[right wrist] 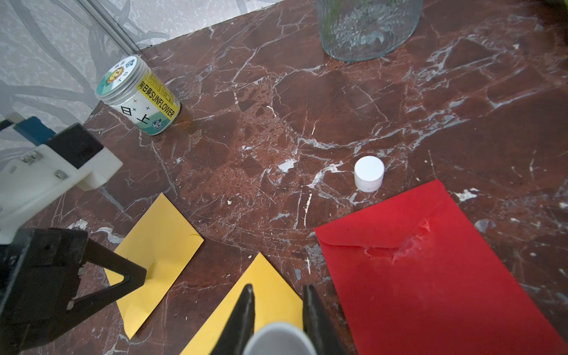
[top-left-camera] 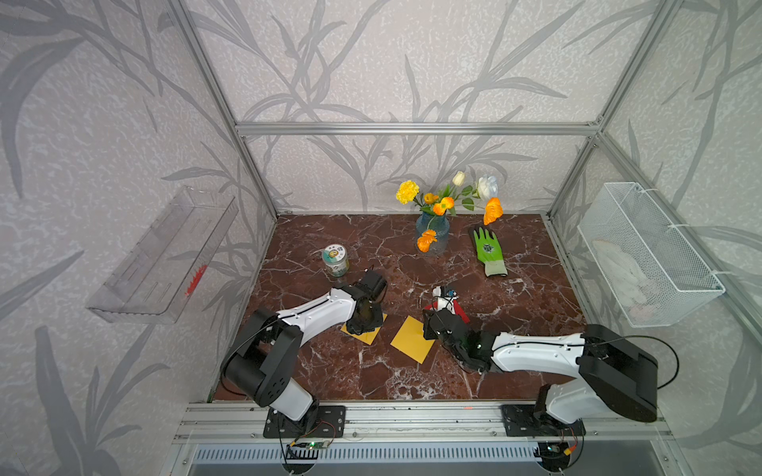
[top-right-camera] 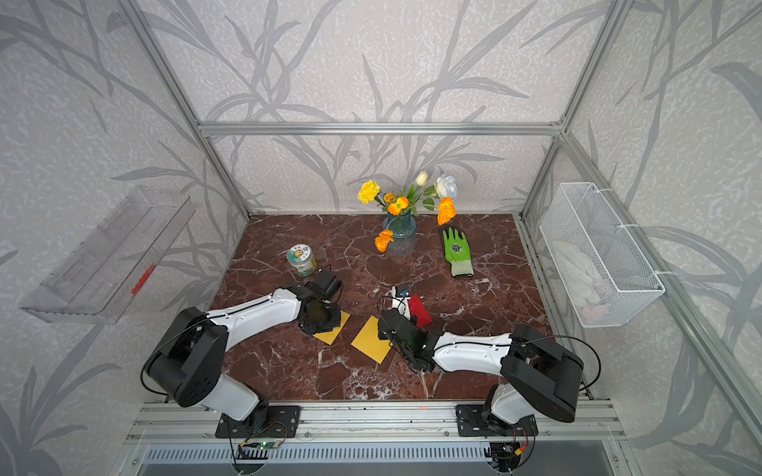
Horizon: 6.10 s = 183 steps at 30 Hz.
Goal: Seal the envelope with a glue stick
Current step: Seal the envelope at the center of the board, then screw the glue stick.
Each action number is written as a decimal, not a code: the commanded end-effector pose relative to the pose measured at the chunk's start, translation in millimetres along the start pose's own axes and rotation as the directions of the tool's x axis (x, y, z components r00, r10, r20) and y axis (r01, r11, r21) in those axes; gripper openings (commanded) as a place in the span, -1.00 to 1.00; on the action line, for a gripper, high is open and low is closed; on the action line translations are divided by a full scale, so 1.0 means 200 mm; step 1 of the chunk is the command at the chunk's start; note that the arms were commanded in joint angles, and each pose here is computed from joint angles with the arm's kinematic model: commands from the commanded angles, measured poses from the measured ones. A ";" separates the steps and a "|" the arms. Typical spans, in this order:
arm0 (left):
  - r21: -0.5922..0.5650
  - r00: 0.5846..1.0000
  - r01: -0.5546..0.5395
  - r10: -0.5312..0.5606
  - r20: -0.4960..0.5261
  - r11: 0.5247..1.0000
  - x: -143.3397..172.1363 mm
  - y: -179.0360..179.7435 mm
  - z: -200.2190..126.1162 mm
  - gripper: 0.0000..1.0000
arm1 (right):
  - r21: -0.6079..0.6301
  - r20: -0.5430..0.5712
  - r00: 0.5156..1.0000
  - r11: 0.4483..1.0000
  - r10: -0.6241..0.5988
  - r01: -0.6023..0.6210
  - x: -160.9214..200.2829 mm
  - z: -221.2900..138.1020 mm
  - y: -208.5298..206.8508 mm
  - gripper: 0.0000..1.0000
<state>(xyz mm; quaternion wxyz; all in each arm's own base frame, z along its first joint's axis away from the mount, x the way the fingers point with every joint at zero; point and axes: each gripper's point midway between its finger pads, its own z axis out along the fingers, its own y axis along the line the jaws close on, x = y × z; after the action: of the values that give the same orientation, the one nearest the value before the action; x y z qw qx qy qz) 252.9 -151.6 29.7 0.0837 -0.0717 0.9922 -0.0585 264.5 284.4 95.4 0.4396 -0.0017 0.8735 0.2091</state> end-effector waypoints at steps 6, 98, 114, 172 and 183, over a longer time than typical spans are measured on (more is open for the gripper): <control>-0.044 1.000 0.013 -0.014 -0.018 0.999 0.05 0.07 0.05 -1.00 | -0.017 0.024 1.000 1.000 0.016 -0.015 -0.07 -0.02 0.05 -1.00; 0.789 0.857 -0.469 0.419 0.299 0.397 0.15 -0.96 -0.54 -0.96 | -0.299 -0.288 0.912 0.878 0.291 -0.374 -0.37 -0.25 0.05 0.50; 0.791 0.844 -0.489 0.427 0.323 0.367 0.19 -0.94 -0.57 -1.00 | -0.305 -0.297 0.903 0.865 0.312 -0.399 -0.45 -0.21 0.02 0.00; 0.680 0.794 -0.601 0.406 0.452 0.420 0.06 -0.86 -0.66 -1.00 | -0.490 -0.331 0.933 0.820 0.140 -0.296 -0.55 -0.37 0.18 0.19; 0.685 0.804 -0.585 0.420 0.421 0.435 0.08 -0.86 -0.62 -1.00 | -0.448 -0.380 0.912 0.833 0.151 -0.325 -0.55 -0.23 0.22 -0.15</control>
<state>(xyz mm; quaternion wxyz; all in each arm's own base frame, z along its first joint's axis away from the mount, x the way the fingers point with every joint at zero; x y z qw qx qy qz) 239.2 -311.4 175.6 0.2123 0.2610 0.8211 -0.4611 283.3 281.8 207.7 0.2332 -0.0325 0.8475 0.4758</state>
